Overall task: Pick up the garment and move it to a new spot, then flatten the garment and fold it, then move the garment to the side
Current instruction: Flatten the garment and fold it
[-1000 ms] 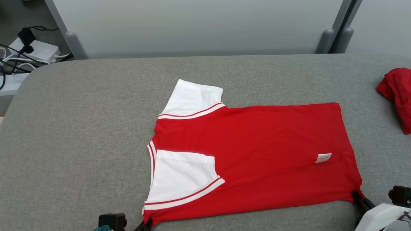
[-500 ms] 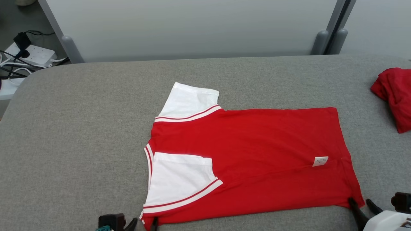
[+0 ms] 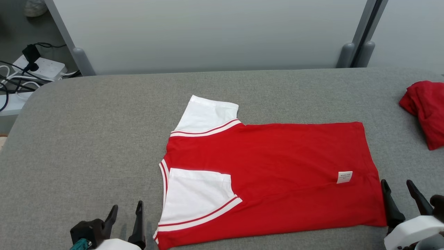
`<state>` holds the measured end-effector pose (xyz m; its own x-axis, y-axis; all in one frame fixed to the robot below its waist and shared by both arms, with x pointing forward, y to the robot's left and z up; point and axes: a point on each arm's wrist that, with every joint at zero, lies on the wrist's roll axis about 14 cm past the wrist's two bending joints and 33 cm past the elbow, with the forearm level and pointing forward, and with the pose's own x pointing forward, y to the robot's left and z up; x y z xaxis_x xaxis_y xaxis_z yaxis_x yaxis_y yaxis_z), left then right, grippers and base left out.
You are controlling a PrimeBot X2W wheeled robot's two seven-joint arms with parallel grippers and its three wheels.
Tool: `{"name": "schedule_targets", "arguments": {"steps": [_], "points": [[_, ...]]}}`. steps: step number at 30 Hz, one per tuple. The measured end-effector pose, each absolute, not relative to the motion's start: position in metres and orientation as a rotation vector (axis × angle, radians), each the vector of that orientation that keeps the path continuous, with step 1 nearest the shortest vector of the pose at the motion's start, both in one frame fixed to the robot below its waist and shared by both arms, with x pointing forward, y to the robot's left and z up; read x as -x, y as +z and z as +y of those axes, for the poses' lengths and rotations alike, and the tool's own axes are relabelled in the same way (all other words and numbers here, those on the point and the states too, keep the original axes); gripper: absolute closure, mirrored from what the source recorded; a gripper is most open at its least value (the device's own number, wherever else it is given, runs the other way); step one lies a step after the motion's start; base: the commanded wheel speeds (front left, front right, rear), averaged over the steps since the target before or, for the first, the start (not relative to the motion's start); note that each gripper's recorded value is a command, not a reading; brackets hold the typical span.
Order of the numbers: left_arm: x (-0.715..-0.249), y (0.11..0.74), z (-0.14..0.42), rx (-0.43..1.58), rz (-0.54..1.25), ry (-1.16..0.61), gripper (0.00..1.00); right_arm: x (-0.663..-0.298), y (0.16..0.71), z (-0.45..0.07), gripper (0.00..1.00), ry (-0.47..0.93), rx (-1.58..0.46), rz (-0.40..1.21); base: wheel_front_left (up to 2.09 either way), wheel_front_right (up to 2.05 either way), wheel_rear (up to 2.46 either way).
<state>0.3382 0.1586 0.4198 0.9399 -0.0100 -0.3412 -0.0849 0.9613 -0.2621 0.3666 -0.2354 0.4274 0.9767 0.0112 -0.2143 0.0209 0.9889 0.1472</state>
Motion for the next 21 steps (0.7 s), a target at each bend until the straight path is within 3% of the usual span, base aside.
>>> {"name": "schedule_targets", "arguments": {"steps": [12,21], "points": [[-0.348,0.48,0.156,0.225,0.055,0.003,0.0,-0.37,0.494,-0.192,0.0,0.106,-0.124,-0.018,0.0,0.0,0.0],[-0.344,0.482,0.142,0.205,0.043,-0.044,0.0,-0.348,0.484,-0.187,0.0,0.102,-0.14,0.005,0.0,0.0,0.0]]}}
